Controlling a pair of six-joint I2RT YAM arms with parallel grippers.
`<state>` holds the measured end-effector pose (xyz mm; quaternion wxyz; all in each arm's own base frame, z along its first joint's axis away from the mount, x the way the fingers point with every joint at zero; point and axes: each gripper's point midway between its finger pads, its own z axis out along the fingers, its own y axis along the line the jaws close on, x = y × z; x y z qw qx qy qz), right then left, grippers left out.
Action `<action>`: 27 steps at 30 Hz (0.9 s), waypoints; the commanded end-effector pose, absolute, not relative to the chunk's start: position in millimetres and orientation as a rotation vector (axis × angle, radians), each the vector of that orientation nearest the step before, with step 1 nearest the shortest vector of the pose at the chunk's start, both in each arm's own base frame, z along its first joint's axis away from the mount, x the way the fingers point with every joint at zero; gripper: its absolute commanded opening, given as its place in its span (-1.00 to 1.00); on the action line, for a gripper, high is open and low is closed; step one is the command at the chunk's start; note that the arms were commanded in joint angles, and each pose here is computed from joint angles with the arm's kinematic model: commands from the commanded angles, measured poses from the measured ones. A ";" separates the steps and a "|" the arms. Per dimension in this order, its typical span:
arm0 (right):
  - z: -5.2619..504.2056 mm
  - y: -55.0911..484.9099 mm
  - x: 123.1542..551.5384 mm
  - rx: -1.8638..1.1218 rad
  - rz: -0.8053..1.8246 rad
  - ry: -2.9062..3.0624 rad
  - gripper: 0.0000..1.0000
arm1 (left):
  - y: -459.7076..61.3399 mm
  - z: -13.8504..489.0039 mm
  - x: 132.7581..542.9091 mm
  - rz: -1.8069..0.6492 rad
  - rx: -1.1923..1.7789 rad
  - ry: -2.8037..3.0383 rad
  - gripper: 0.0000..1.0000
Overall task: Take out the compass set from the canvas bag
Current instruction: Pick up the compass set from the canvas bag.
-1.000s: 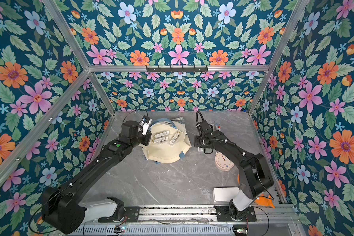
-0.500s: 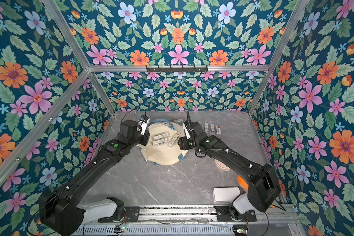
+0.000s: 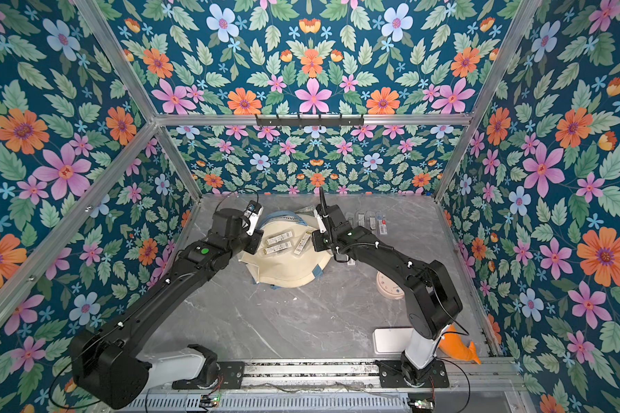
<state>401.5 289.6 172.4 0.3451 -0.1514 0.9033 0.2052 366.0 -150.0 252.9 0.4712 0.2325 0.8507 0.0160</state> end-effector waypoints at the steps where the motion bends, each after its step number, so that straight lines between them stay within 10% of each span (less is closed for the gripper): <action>1: 182.7 300.0 412.5 -0.423 0.572 2.292 -0.38 | -152.6 266.6 379.3 0.101 0.583 2.039 0.12; 9: 175.4 304.8 428.7 -0.440 0.595 2.319 -0.40 | -172.6 272.9 396.1 0.126 0.644 2.008 0.07; 18: 186.6 295.6 439.2 -0.432 0.575 2.318 -0.24 | -173.2 268.0 399.1 0.127 0.633 2.023 -0.79; 27: 257.6 321.5 353.3 -0.395 0.850 2.229 -0.07 | -175.0 277.9 400.1 0.080 0.568 2.005 -1.00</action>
